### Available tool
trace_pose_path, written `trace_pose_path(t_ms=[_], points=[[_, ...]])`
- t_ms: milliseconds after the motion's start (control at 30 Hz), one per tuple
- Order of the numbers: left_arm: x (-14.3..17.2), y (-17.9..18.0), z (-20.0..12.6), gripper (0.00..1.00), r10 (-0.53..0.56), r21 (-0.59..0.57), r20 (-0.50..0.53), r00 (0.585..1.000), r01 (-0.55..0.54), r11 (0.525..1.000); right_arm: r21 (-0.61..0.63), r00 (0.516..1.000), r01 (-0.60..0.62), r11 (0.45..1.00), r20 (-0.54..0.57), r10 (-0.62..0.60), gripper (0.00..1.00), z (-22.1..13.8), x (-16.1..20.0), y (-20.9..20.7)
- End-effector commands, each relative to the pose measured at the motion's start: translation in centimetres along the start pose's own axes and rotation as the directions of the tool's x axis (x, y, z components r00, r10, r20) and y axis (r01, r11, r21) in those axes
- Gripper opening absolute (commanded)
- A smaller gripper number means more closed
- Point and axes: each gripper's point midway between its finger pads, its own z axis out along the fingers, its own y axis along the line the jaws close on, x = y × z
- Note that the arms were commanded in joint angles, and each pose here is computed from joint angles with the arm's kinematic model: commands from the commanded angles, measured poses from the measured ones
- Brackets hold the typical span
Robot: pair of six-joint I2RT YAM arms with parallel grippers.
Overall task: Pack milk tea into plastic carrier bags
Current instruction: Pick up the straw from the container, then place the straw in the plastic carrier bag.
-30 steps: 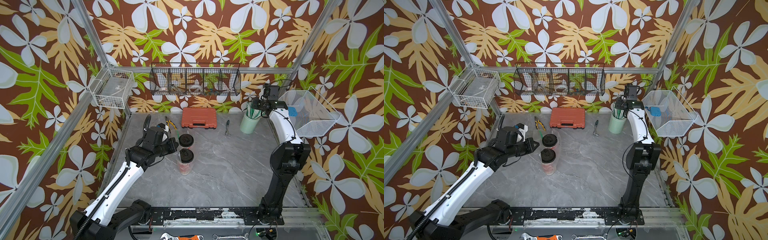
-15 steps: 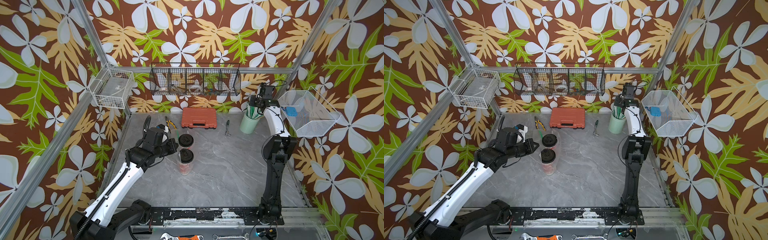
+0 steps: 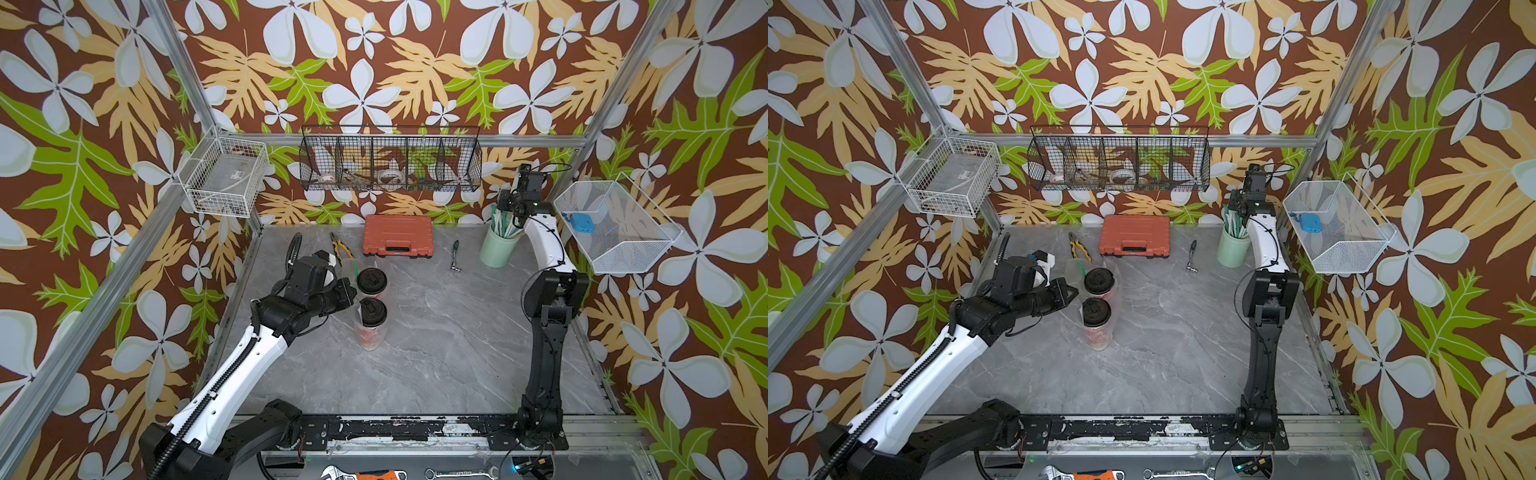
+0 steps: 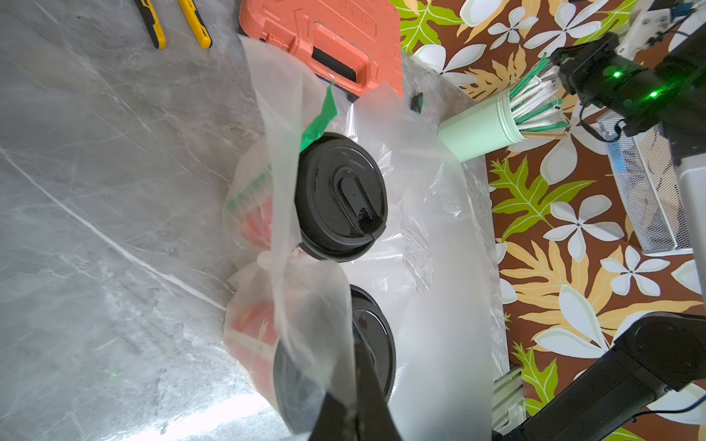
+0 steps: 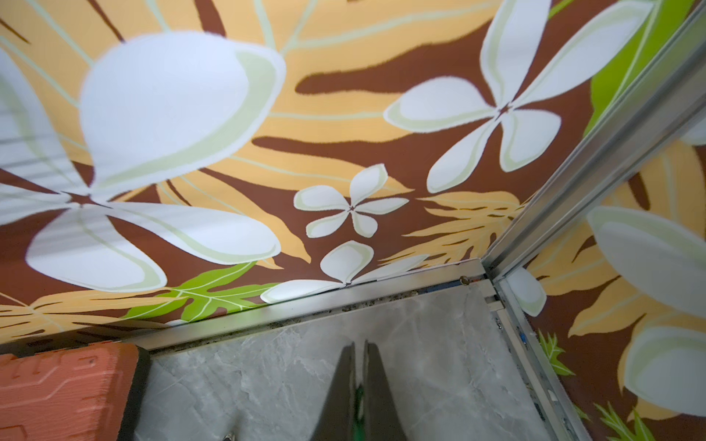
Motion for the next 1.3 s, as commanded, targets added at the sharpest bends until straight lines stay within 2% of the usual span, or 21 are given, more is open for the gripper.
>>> trace_pose_path(t_ms=[0,300,567,733,900,1033,1100,1267], points=[[-0.5,-0.4,0.0,0.00,0.000,0.017,0.021,1.000,0.000,1.000,-0.009,0.998,0.003,1.000,0.069,-0.003,0.00,-1.7,-2.6,0.1],[-0.4,-0.6,0.4,0.00,0.013,0.026,0.007,1.000,-0.013,1.000,0.012,0.998,0.028,1.000,0.055,-0.028,0.00,-5.5,-2.9,0.1],[-0.4,-0.1,0.4,0.00,0.038,-0.001,0.008,0.999,-0.038,0.999,0.088,0.985,0.029,0.996,0.165,-0.043,0.00,-13.3,-7.3,-0.5],[-0.7,0.3,0.2,0.00,0.059,-0.036,0.014,0.998,-0.058,0.998,0.064,0.970,0.002,0.998,0.241,-0.018,0.00,-18.9,-10.1,-0.7],[-0.9,0.3,-0.1,0.00,0.067,-0.038,0.021,0.998,-0.067,0.997,-0.083,0.954,-0.001,0.997,0.298,0.026,0.00,-25.3,-11.9,2.1],[-0.8,0.3,0.0,0.00,0.066,-0.038,0.019,0.998,-0.066,0.997,-0.249,0.951,-0.004,0.969,0.300,0.081,0.00,-30.0,-11.4,5.4],[-0.7,0.4,0.0,0.00,0.066,-0.040,0.018,0.998,-0.065,0.997,-0.348,0.950,0.001,0.937,0.293,0.108,0.00,-32.3,-10.8,7.5],[-0.6,0.4,-0.1,0.00,0.069,-0.035,0.022,0.997,-0.068,0.997,-0.583,0.958,0.011,0.813,0.240,0.159,0.00,-37.6,-8.4,13.6]])
